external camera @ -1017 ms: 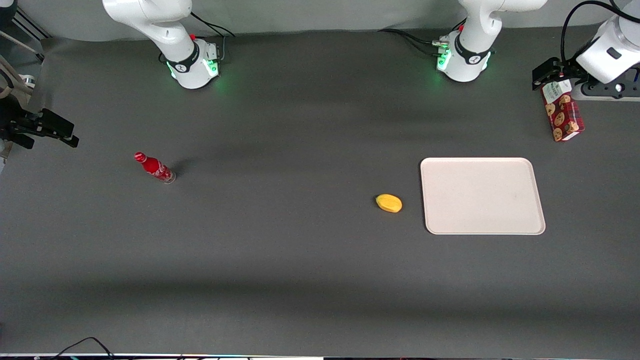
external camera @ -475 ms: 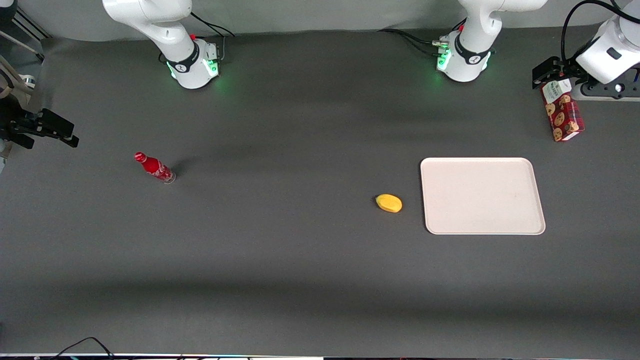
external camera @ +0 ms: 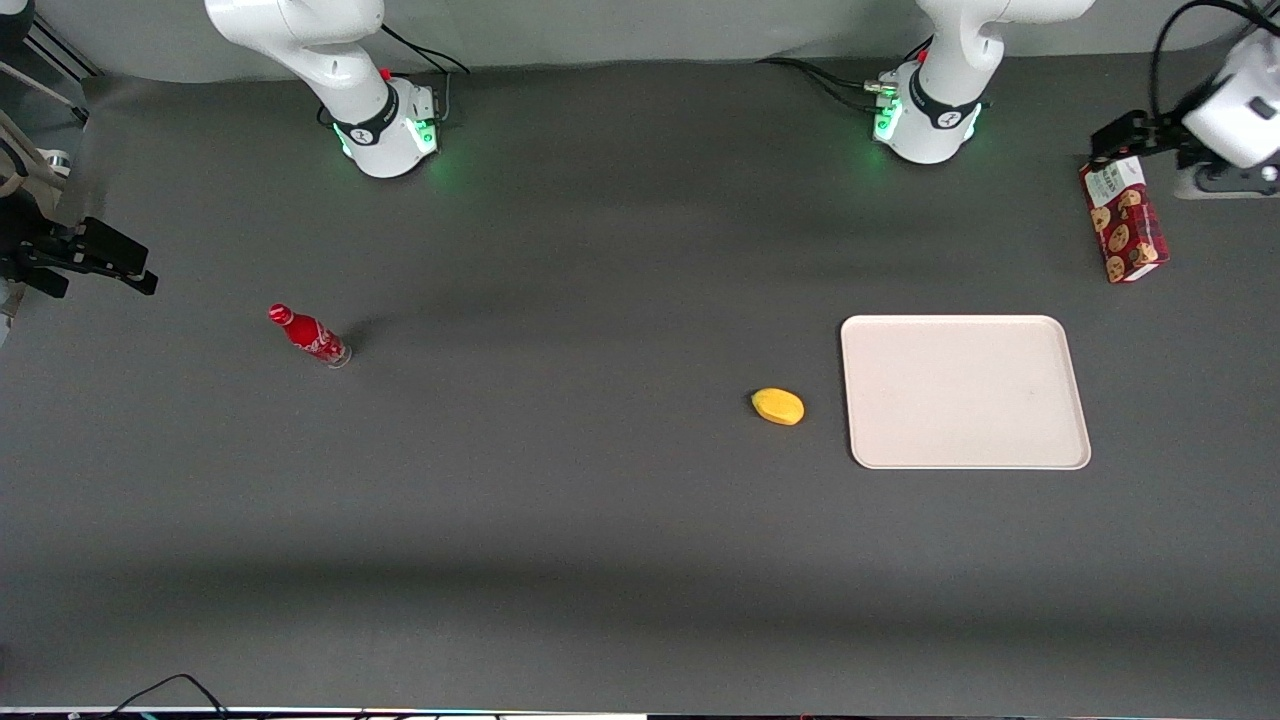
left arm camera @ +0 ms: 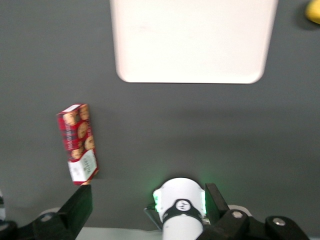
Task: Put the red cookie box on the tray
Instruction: 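Move the left gripper down over the upright red plaid cookie box, then close the left gripper on the cookie box and lift it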
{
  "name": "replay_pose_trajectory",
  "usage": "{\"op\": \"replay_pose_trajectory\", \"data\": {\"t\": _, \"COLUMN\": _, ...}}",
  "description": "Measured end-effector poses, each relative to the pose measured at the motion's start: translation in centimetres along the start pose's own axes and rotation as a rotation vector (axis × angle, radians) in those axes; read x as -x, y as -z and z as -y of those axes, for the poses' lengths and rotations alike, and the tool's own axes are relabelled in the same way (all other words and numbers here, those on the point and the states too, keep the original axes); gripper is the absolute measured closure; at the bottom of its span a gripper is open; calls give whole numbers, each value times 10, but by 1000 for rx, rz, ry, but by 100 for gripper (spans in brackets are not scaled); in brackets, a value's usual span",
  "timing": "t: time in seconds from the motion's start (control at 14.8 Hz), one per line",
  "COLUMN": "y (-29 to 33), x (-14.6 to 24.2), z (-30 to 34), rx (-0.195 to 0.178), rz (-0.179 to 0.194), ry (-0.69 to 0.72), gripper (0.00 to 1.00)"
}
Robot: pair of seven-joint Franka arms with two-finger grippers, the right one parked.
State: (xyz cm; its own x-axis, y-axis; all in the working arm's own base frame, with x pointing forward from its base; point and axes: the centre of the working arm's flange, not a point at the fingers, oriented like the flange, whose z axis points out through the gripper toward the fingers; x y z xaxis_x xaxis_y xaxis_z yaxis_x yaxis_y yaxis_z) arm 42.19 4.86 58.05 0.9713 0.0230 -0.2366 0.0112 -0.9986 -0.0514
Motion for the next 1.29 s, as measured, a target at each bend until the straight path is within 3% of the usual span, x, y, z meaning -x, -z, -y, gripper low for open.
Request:
{"op": "replay_pose_trajectory", "data": {"t": 0.2, "y": -11, "x": 2, "z": 78, "rx": -49, "rz": 29, "ry": 24, "gripper": 0}}
{"op": "replay_pose_trajectory", "data": {"t": 0.34, "y": -31, "x": 3, "z": 131, "rx": -24, "rz": 54, "ry": 6, "gripper": 0}}
{"op": "replay_pose_trajectory", "data": {"t": 0.47, "y": -61, "x": 5, "z": 179, "rx": -25, "rz": 79, "ry": -16, "gripper": 0}}
{"op": "replay_pose_trajectory", "data": {"t": 0.81, "y": -174, "x": 23, "z": 239, "rx": 18, "rz": 124, "ry": -60, "gripper": 0}}
{"op": "replay_pose_trajectory", "data": {"t": 0.95, "y": -226, "x": 39, "z": 254, "rx": 24, "rz": 114, "ry": -69, "gripper": 0}}
{"op": "replay_pose_trajectory", "data": {"t": 1.29, "y": -328, "x": 82, "z": 264, "rx": 67, "rz": 21, "ry": -67, "gripper": 0}}
